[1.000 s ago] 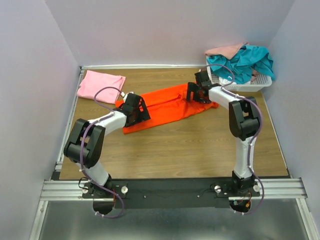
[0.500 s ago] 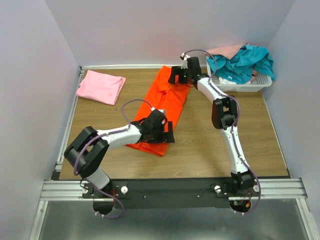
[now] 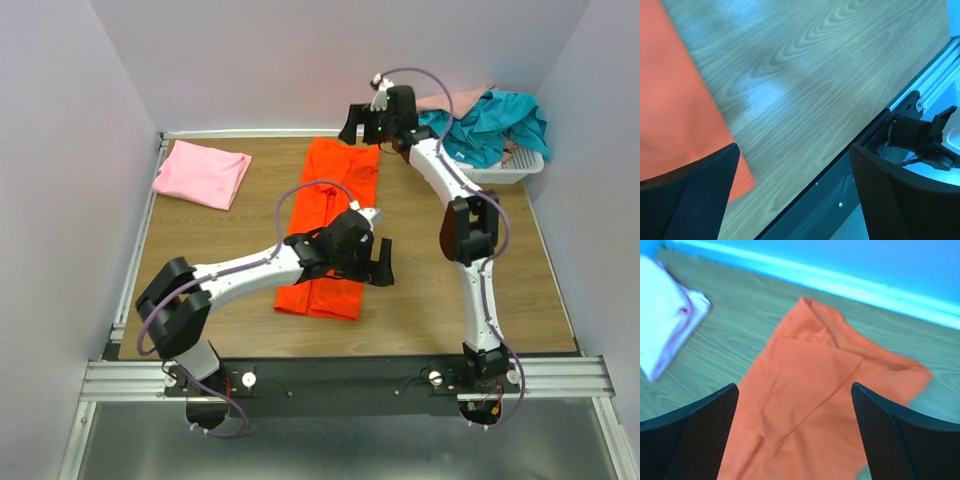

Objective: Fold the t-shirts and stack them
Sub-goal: Fold the tshirt

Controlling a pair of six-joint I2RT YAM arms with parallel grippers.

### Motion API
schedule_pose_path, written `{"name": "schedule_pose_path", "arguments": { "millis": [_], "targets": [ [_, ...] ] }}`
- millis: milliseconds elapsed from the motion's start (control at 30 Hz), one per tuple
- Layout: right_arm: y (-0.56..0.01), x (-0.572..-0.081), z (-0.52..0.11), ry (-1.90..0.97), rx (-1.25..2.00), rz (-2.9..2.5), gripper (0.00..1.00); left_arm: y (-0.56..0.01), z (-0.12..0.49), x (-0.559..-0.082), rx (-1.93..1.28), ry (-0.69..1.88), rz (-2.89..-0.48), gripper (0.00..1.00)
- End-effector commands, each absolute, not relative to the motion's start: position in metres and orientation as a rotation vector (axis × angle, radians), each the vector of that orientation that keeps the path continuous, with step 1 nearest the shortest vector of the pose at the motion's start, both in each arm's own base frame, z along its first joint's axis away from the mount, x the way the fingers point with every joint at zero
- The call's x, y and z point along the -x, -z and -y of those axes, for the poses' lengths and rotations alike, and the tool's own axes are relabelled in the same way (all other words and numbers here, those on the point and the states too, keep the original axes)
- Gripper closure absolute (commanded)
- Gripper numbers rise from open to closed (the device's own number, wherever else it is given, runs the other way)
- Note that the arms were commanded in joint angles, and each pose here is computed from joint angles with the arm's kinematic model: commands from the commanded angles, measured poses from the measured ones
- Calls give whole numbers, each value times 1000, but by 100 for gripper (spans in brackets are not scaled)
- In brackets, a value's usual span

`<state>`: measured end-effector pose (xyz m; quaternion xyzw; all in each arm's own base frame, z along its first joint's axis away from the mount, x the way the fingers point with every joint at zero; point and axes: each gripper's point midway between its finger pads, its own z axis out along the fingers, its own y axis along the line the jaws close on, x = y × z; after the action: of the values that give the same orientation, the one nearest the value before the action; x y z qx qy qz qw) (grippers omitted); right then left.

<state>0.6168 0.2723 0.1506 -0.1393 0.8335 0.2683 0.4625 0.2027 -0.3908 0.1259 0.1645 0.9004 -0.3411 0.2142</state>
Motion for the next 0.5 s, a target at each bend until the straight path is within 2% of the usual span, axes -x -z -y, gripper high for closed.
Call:
{"name": "schedule_pose_path", "arguments": {
  "millis": [0, 33, 67, 133, 167, 300, 367, 467],
  "targets": [
    [-215, -595, -240, -541, 179, -2014, 0, -144, 357, -203, -375, 850, -2454, 2],
    [-243, -582, -231, -531, 128, -1985, 0, -140, 343, -201, -337, 798, -2479, 2],
    [-242, -573, -225, -528, 70, -2006, 0, -127, 321, -205, -262, 693, -2494, 2],
    [-201, -537, -213, -525, 13, -2128, 0, -131, 292, -207, -105, 636, -2490, 2],
    [-216, -516, -209, -560, -48, -2123, 0, -109, 261, -203, -34, 508, -2535, 2],
    [-183, -441, -200, -649, -162, -2206, 0, -80, 161, -220, 356, 305, -2536, 2],
    [-159, -398, -194, -666, -200, -2248, 0, -63, 139, -216, 429, 282, -2544, 2],
    [-138, -357, -203, -670, -190, -2284, 0, -58, 140, -216, 452, 384, -2511, 2]
  ]
}}
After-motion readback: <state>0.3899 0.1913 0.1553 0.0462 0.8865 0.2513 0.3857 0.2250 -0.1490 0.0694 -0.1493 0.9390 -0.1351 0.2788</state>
